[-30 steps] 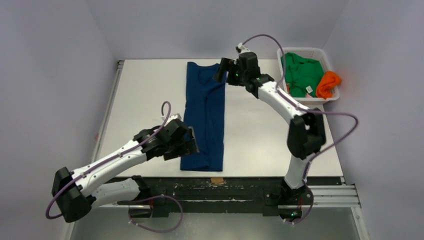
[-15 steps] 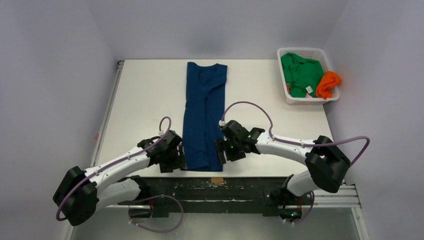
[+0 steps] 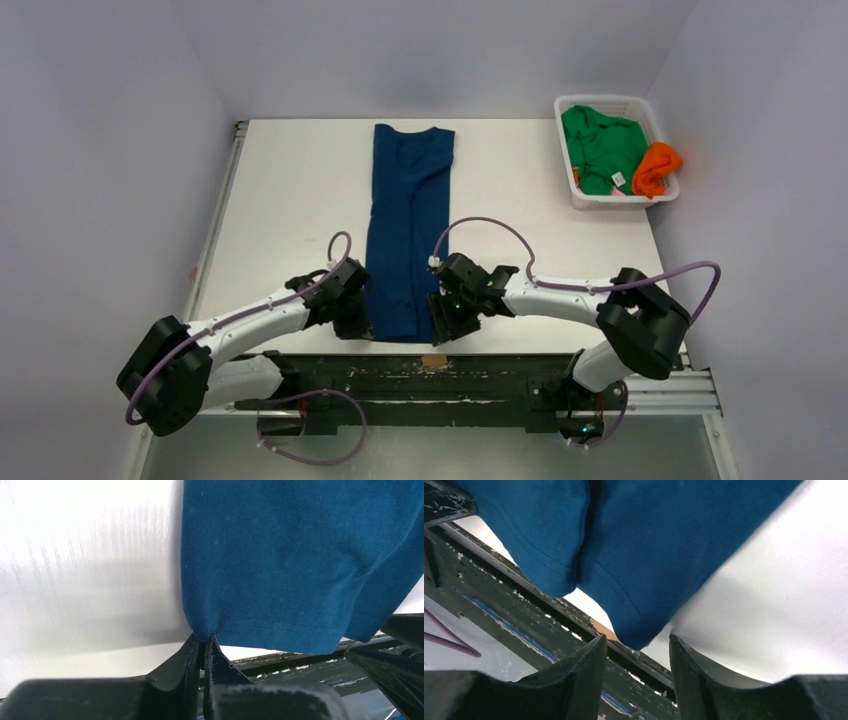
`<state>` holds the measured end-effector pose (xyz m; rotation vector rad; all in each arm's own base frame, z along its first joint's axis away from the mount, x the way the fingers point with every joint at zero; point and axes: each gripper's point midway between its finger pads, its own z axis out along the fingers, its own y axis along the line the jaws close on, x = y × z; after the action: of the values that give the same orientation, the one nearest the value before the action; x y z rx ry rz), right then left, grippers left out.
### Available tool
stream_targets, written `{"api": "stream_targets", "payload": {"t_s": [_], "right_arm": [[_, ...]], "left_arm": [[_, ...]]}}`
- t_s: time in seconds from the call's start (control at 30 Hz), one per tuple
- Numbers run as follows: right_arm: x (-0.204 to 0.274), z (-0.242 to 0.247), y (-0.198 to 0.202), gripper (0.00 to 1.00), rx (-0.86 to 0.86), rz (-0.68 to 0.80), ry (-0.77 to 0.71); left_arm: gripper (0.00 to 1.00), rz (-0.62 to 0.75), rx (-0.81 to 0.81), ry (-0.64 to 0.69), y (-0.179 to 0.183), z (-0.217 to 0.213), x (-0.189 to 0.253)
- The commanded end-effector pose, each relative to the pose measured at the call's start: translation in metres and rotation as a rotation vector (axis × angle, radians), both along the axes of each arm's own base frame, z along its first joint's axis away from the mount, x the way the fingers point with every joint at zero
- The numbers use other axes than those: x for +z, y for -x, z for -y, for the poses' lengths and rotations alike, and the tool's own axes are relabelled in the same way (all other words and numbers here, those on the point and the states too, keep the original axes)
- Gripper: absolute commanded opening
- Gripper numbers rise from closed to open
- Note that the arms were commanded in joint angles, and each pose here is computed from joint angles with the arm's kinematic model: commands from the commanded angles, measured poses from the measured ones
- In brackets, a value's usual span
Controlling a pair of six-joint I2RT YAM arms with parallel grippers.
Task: Fold and stack the t-shirts
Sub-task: Grab the bottom of the folded rectangular tshirt with both arms, then fold the folded rectangular tshirt in 1/3 of the way
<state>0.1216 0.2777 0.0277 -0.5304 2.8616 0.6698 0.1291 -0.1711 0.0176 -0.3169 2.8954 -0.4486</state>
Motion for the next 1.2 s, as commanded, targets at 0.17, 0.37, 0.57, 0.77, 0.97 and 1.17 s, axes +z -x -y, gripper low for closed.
{"api": "stream_targets", "payload": {"t_s": [0.17,0.37,0.57,0.77,0.97,1.17], "right_arm": [[-0.015,-0.001,-0.004,0.21,-0.026,0.014,0.012],[0.011,0.01,0.014,0.0,-0.03,-0.005,-0.045],[0.041,0.009,0.024,0.0,0.015,-0.016,-0.11],[0.072,0.001,-0.028,0.0,-0.06,0.125,-0.075],[0.084,-0.002,-0.096,0.0,-0.147,0.167,-0.16],[0.097,-0.003,-0.17,0.0,-0.233,0.224,-0.182]], "left_arm": [[0.0,-0.039,0.007,-0.075,0.016,-0.016,-0.003],[0.0,-0.019,-0.001,-0.057,0.031,-0.02,0.018],[0.0,0.024,0.003,0.057,0.033,-0.007,0.046],[0.0,0.177,0.049,0.06,-0.018,0.007,0.09],[0.0,0.284,0.099,0.034,-0.087,0.013,0.117],[0.0,0.317,0.094,-0.035,-0.152,0.016,0.128]]}}
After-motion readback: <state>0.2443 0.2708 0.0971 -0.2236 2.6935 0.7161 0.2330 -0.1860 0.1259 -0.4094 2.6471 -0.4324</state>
